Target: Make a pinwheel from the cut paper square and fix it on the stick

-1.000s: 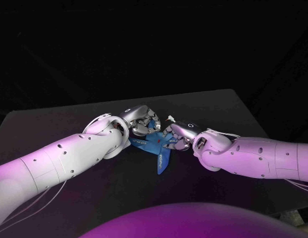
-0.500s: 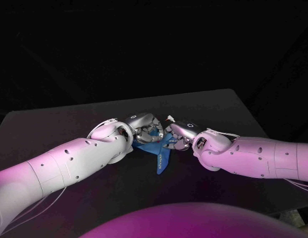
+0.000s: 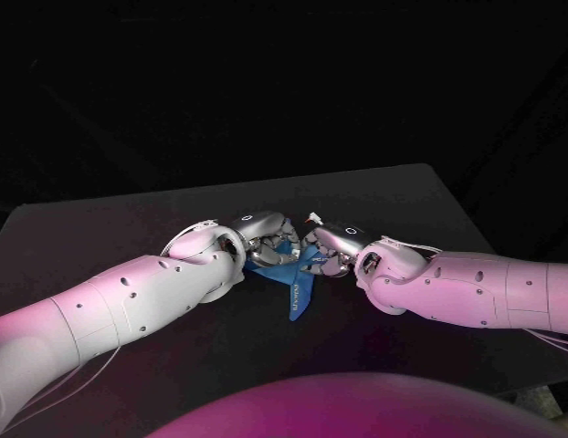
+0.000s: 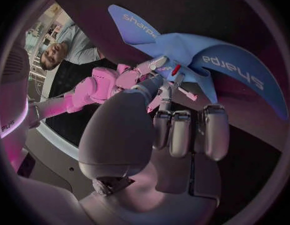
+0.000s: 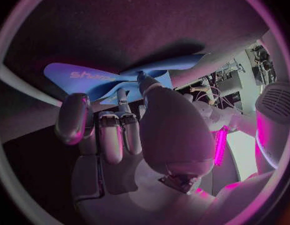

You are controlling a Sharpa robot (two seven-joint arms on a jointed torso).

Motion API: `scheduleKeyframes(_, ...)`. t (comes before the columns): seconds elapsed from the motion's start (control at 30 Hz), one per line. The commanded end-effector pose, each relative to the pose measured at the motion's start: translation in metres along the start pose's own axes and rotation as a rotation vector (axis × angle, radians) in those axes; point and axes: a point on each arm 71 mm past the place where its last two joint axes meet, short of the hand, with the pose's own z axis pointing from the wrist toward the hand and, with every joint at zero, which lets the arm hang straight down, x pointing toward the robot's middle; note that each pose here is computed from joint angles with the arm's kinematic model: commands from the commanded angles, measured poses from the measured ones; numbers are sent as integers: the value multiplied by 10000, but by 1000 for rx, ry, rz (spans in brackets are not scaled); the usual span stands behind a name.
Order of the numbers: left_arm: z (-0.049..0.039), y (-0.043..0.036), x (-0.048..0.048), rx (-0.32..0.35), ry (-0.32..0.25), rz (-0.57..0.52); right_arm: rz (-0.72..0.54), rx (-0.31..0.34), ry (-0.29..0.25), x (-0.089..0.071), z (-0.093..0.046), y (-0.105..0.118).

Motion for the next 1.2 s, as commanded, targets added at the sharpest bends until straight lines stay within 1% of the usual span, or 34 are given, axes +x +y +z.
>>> scheduleKeyframes(0.03, 4, -7, 14, -6, 17, 11, -15, 13, 34, 42, -15, -30)
scheduleKeyframes(0.53, 13, 52, 17, -35, 26, 37, -15, 13, 34, 44, -13, -28)
scheduleKeyframes(0.93, 47, 20, 63, -23, 30, 34, -15, 13, 34, 45, -11, -24)
scheduleKeyframes(1.2, 49, 29, 70, -26, 34, 34, -15, 13, 35, 46, -9, -23)
